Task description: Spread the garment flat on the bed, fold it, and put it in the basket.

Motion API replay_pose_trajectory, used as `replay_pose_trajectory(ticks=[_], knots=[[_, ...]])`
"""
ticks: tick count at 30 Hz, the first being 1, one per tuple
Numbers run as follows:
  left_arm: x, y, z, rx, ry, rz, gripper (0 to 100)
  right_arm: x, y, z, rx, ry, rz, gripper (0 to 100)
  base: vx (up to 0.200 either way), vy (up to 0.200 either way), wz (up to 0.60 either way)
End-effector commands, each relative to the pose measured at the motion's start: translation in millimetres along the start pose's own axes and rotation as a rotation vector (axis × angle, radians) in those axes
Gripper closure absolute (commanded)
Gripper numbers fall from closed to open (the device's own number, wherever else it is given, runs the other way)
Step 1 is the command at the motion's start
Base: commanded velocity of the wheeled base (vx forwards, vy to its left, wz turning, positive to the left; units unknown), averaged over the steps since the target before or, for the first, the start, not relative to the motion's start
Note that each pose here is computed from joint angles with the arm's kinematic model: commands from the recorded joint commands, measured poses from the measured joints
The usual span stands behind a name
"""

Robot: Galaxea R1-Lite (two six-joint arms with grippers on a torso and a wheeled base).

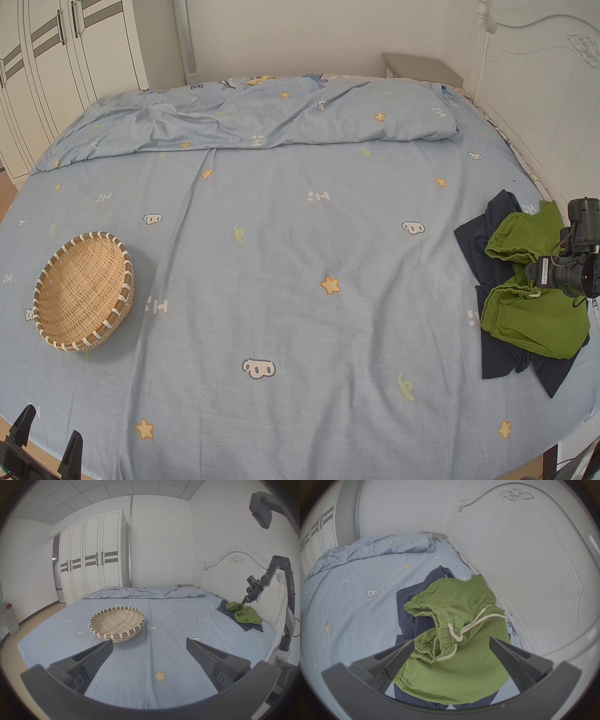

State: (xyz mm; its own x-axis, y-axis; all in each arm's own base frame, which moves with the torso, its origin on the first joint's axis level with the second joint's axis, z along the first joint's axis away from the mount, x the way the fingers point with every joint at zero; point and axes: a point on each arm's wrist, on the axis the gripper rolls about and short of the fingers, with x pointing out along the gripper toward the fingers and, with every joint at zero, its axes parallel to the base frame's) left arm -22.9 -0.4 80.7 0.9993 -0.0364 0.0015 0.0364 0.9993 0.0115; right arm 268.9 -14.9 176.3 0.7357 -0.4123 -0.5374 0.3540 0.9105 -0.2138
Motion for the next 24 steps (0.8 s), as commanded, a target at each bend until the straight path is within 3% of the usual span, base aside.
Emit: replay_pose_trajectory(ticks=[1,23,24], knots=[[0,0,-5,-0.001,0.001,0.000,0,11,3,1,0.003,0.016,-0.016,0,0.000,0.000,0.00],[0,0,-5,-0.001,0.001,0.000,0,62,13,8,0.029,0.045,-0.079,0,0.000,0.000,0.00],[0,0,-5,-0.001,0.001,0.000,0,62,13,8,0.030,0.045,-0.080,100,0.000,0.000,0.00]])
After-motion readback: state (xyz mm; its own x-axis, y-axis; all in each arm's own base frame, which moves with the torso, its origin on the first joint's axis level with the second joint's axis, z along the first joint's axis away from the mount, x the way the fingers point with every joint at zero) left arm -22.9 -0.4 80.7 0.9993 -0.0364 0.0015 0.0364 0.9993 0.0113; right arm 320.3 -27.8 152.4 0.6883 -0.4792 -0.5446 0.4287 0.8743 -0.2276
